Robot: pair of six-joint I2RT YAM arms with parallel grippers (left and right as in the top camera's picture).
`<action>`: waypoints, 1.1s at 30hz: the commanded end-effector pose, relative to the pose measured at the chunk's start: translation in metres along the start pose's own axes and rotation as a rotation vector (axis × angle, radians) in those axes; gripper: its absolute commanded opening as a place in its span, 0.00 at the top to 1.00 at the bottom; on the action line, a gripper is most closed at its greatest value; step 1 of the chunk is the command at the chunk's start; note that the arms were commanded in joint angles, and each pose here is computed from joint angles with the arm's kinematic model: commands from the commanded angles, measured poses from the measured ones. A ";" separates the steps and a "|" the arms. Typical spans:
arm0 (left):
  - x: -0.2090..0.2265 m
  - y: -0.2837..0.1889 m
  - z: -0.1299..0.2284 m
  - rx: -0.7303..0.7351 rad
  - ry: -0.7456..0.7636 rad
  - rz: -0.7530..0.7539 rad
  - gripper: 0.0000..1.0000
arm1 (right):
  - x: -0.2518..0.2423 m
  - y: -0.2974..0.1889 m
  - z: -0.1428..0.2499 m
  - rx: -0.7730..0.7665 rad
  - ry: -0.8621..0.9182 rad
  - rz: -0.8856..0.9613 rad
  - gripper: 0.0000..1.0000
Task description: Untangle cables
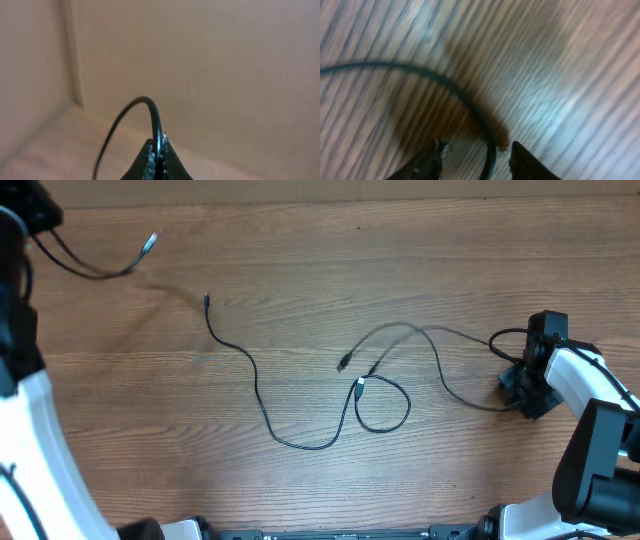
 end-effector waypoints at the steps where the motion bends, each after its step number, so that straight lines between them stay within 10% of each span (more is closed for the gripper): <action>1: -0.004 0.034 0.030 0.126 -0.038 0.054 0.96 | 0.017 -0.002 0.009 0.070 -0.002 -0.095 0.42; 6: -0.001 0.059 0.060 0.238 -0.050 0.057 0.96 | 0.019 -0.003 0.011 0.080 -0.002 -0.106 0.00; 18: 0.021 0.061 0.073 0.276 -0.038 -0.074 0.96 | 0.025 -0.003 0.003 0.050 0.003 -0.132 0.00; 33: 0.103 0.121 0.237 0.719 -0.407 -0.629 0.96 | 0.033 -0.004 -0.007 0.007 0.008 -0.168 0.00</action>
Point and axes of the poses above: each gripper's point midway between its finger pads, its own y axis out along the fingers, its own x axis along the line the jaws close on, z = x × y, the point moved 1 cm from there along -y, back along the fingers, and after that the axes turned 4 degrees about -y, right-handed, at the moved point
